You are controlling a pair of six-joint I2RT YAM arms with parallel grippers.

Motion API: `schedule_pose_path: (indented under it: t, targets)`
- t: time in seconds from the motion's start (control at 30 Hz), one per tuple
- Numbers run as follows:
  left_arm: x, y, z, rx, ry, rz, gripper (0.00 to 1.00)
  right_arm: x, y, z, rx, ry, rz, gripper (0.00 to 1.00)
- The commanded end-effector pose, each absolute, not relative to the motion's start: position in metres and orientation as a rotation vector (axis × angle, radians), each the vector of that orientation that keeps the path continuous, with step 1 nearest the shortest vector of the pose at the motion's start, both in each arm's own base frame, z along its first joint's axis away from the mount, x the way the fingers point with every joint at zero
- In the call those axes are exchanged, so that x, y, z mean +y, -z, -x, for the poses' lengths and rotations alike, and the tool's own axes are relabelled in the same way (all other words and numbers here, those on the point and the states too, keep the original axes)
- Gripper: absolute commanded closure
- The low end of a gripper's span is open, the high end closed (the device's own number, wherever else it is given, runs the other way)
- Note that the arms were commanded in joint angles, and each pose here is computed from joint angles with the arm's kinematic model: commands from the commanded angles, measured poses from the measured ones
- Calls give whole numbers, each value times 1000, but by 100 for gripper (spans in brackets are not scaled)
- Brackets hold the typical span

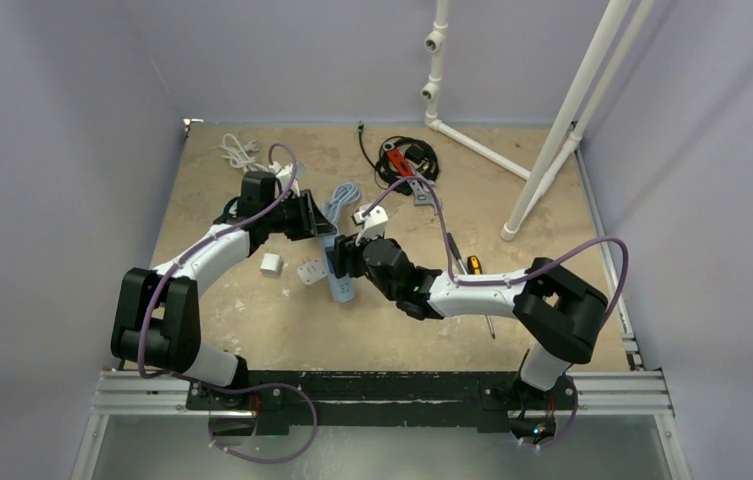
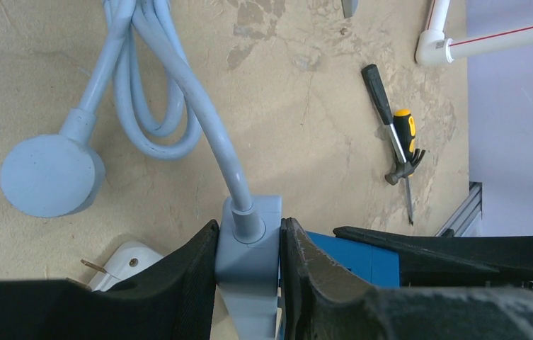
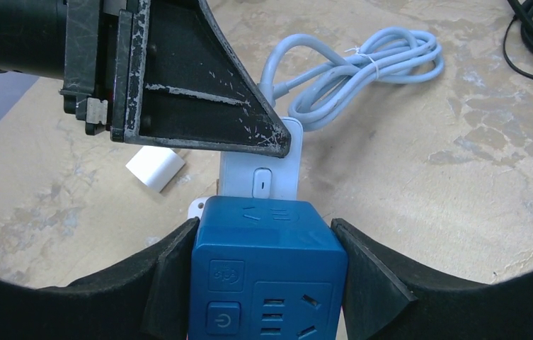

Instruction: Pull the plug off the socket

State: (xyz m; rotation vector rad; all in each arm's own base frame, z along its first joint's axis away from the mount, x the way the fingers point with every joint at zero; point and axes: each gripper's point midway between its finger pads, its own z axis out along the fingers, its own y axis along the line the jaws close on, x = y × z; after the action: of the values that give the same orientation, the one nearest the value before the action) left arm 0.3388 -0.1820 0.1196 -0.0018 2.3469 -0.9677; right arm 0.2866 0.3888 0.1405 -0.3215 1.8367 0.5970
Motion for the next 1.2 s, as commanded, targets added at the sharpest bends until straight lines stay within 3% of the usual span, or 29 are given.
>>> schedule_pose_path:
  t: [0.0, 0.33, 0.47, 0.83, 1.17]
  targets:
    - [-176, -141, -359, 2264, 867, -38, 100, 389, -201, -301, 1688, -721, 294, 100]
    - [-185, -145, -356, 2252, 876, -110, 100, 382, -204, -311, 1672, -900, 396, 100]
    - [-182, -143, -357, 2260, 854, -95, 100, 373, -205, -322, 1669, -800, 336, 100]
    - [-176, -135, -361, 2290, 803, -63, 100, 400, -186, -296, 1728, -609, 284, 100]
    - [-186, -144, -356, 2257, 844, -149, 100, 374, -214, -313, 1657, -847, 337, 100]
